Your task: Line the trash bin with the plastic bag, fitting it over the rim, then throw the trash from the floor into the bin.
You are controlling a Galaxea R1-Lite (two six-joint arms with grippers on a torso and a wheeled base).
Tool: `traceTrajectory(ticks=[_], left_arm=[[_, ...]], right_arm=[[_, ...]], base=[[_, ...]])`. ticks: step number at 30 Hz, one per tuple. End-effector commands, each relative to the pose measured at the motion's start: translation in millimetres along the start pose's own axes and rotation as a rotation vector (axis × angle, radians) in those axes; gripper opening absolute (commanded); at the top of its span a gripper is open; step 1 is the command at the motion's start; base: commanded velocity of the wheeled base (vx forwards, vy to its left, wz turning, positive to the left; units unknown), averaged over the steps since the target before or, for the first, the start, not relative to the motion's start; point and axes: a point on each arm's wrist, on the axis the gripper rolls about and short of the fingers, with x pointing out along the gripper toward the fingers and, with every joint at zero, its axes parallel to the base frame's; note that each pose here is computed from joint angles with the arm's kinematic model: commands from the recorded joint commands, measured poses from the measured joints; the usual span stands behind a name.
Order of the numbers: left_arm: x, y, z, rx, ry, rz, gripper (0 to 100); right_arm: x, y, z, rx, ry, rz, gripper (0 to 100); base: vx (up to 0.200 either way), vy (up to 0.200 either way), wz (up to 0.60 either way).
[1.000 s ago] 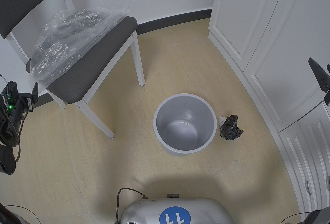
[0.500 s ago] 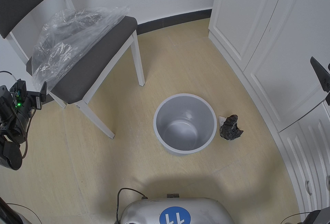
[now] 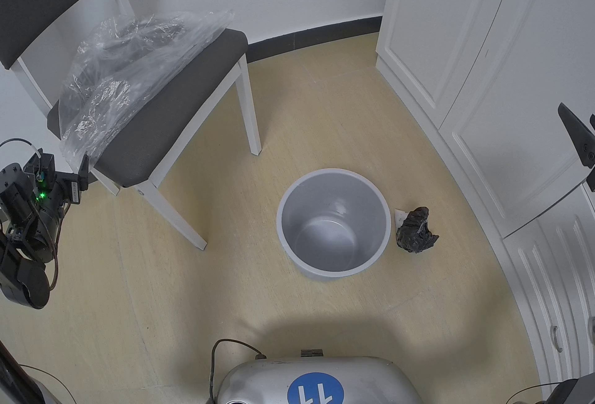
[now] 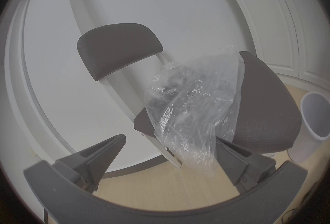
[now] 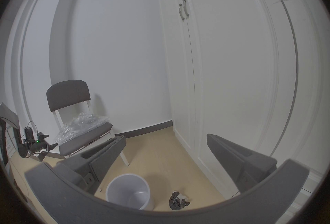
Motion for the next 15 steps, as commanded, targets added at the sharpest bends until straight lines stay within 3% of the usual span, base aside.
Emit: traceTrajectory(ticks=[1,15], left_arm=[[-0.8,-1.8,-4.1,0.004,0.016,-0.008,100],[14.2,1.2,6.0,-0.007,-0.039,0.026,100]], right_arm=[[0.4,0.2,-0.6,-0.001,0.003,0.000,100],[1.3,0.6,-1.6,-0.002,0.007,0.001,100]], base=[[0.000,0.000,0.00],[0.000,0.000,0.00]])
